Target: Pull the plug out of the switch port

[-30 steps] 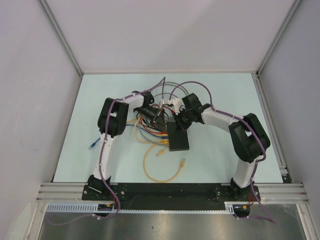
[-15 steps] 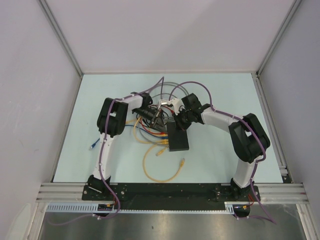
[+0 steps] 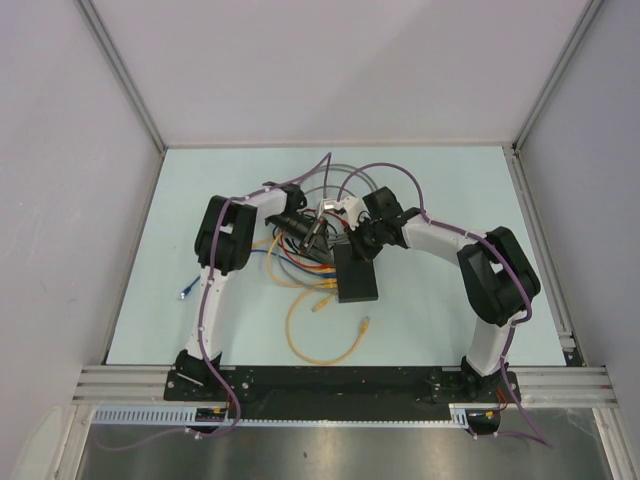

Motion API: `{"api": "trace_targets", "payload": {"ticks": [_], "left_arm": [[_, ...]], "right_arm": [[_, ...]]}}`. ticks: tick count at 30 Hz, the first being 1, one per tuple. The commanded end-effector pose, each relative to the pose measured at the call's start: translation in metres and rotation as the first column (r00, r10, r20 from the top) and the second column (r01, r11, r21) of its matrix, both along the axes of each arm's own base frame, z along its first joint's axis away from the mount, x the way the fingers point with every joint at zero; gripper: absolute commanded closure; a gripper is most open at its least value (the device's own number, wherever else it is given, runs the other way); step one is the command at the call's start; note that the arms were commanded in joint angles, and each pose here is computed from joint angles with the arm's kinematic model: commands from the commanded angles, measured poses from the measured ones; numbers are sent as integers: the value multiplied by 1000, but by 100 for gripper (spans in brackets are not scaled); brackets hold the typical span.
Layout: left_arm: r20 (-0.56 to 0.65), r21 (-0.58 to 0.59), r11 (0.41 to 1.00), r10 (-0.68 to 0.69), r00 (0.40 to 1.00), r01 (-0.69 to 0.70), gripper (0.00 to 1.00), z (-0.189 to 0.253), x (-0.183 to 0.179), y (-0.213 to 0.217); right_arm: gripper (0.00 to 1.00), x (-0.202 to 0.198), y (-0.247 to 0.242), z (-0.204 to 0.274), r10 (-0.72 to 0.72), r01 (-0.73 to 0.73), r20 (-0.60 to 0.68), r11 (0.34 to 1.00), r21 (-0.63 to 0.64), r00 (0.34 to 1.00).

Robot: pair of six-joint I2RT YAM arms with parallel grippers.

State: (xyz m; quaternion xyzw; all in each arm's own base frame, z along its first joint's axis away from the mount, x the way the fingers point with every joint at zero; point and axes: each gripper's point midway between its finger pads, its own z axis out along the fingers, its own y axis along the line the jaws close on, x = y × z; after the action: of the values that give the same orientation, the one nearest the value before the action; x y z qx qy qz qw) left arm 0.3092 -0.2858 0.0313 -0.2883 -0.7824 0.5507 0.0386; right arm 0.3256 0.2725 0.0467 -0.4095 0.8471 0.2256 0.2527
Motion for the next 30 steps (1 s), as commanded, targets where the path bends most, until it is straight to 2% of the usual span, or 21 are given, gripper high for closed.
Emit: {"api": "trace_targets", "payload": {"ticks": [1,6,12,17,20,24,27,28,30], "left_arm": [[48,52,997,-59,997,56,100,-21,-15,13],[52,60,997,-58,997,55,100,-21,-12,14],[134,83,996,-56,989,46,100,-16,11,19],[83,51,997,-56,995,52,100,-16,0,17],[91,42,998,-50,995,46,100,-14,1,18],[208,16,1000,-9,978,6,100,15,23,14],[319,56,998,15,948,-35,100,30,51,14],[354,117,992,12,935,-57,100,27,61,20],[449,163,981,19,893,-103,100,35,88,24]], "right_arm": [[100,-40,-27,-46,7,-31,-150,987,-158,989],[100,-41,-28,-46,8,-32,-153,986,-161,988],[100,-41,-28,-47,9,-34,-152,986,-163,988],[100,-40,-27,-47,11,-36,-151,986,-162,989],[100,-41,-27,-49,11,-36,-153,986,-164,988],[100,-41,-27,-50,12,-38,-156,985,-165,988],[100,-42,-26,-51,16,-42,-156,985,-167,988],[100,-42,-25,-51,17,-43,-154,985,-168,988],[100,-43,-25,-52,23,-49,-153,984,-170,988]]}}
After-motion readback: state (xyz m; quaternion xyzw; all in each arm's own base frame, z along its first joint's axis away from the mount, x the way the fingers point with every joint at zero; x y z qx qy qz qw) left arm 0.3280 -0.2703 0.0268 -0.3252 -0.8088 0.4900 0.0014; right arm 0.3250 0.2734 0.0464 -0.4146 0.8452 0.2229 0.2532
